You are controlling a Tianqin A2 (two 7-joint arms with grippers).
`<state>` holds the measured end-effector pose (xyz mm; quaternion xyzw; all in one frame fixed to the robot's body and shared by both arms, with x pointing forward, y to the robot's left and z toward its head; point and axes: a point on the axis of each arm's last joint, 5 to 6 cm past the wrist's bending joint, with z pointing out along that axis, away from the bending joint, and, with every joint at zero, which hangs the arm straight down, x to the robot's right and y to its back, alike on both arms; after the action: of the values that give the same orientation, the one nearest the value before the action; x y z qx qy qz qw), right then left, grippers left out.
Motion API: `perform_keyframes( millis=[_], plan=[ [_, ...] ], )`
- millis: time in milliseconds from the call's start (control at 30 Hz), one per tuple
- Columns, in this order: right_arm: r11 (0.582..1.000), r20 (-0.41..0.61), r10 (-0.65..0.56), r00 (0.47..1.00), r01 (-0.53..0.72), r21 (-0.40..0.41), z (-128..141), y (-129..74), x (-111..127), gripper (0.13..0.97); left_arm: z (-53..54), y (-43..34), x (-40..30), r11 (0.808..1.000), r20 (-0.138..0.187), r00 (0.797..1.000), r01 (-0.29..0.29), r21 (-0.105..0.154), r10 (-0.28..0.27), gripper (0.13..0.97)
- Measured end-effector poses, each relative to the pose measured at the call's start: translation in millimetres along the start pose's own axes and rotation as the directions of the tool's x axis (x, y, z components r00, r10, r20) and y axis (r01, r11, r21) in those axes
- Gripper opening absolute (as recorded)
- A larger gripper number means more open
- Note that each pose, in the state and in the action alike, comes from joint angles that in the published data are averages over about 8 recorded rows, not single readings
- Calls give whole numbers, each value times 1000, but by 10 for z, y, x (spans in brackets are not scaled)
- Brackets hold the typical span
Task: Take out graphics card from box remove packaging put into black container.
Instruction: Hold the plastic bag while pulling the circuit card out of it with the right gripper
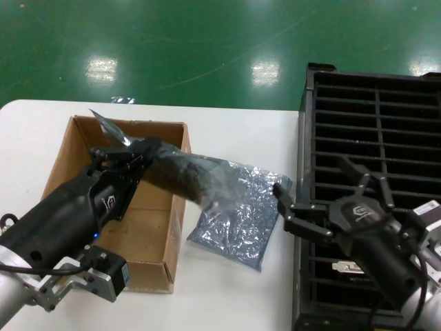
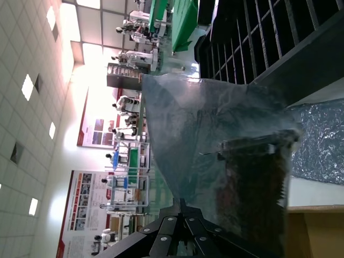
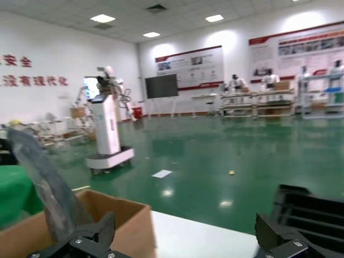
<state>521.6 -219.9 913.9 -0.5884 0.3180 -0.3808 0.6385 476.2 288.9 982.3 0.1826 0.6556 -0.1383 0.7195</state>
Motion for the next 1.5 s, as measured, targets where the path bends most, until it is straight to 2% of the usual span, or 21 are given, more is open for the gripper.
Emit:
perform_keyframes(
  millis=[200, 467, 600, 867, 900, 1167, 1500],
  plan=[
    [1000, 45, 18, 999, -17, -7, 111, -53, 16, 866, 0, 0, 0, 1000, 0, 1000, 0, 0, 0, 138],
    [1000, 68, 5, 998, -4, -17, 203, -74, 2, 718, 0, 0, 0, 1000, 0, 1000, 0, 0, 0, 138],
    [1000, 77, -3, 997, 4, -20, 231, -68, -37, 718, 0, 0, 0, 1000, 0, 1000, 0, 0, 0, 138],
    [999, 92, -29, 995, 32, -31, 274, -61, -120, 506, 0, 0, 0, 1000, 0, 1000, 0, 0, 0, 138],
    [999, 95, -33, 995, 37, -33, 273, -61, -129, 506, 0, 0, 0, 1000, 0, 1000, 0, 0, 0, 138],
    [995, 121, -71, 990, 79, -59, 194, -72, -188, 316, 0, 0, 0, 1000, 0, 1000, 0, 0, 0, 138],
    [990, 195, -95, 976, 113, -85, -27, -124, -281, 192, 0, 0, 0, 1000, 0, 1000, 0, 0, 0, 138]
  ],
)
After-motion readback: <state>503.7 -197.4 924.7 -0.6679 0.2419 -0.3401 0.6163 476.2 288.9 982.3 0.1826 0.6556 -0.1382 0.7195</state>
